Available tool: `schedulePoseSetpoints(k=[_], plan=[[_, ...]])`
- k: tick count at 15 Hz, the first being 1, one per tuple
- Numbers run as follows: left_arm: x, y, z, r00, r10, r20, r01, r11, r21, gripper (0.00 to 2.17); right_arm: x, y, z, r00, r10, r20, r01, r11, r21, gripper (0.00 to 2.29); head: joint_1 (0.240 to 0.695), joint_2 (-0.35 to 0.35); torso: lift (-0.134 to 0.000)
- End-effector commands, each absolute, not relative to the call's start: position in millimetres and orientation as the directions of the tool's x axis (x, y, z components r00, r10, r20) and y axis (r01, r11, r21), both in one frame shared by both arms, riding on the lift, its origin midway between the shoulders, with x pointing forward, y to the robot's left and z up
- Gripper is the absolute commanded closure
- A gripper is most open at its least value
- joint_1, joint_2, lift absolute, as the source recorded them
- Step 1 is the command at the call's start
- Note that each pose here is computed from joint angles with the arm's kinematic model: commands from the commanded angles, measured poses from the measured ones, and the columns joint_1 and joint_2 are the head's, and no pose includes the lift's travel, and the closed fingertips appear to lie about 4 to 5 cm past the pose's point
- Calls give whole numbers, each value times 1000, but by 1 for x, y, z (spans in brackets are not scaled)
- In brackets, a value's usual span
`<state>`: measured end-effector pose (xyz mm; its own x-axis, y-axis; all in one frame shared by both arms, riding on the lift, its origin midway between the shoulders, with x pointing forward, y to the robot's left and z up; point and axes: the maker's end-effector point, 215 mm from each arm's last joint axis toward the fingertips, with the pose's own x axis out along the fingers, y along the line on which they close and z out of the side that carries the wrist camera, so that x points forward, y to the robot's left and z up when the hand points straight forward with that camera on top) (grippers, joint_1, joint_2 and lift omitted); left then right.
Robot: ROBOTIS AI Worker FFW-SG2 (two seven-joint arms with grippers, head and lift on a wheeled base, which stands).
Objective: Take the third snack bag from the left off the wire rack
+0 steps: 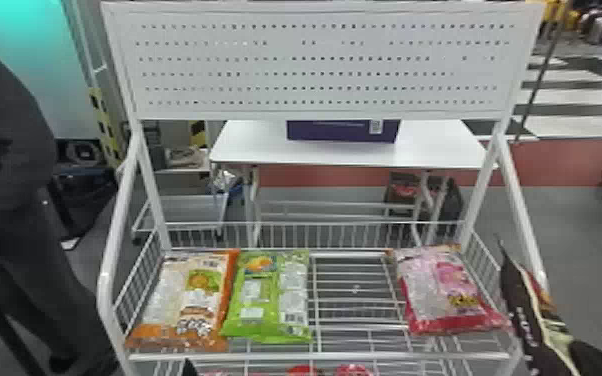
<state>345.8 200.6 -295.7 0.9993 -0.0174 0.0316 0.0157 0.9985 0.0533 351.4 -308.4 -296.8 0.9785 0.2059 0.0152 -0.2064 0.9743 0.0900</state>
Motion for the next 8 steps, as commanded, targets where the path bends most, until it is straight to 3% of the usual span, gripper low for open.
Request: schedulePoseSetpoints(k=[1, 8], plan=[[346, 201, -296, 999, -18, 31, 17, 999, 52, 164, 351, -309, -297, 979, 205, 15, -205, 974, 90, 2243, 499, 0, 0], [347, 202, -294, 999, -19, 35, 17, 999, 50, 164, 352, -310, -298, 979, 205, 16, -205, 975, 90, 2243, 499, 0, 0]])
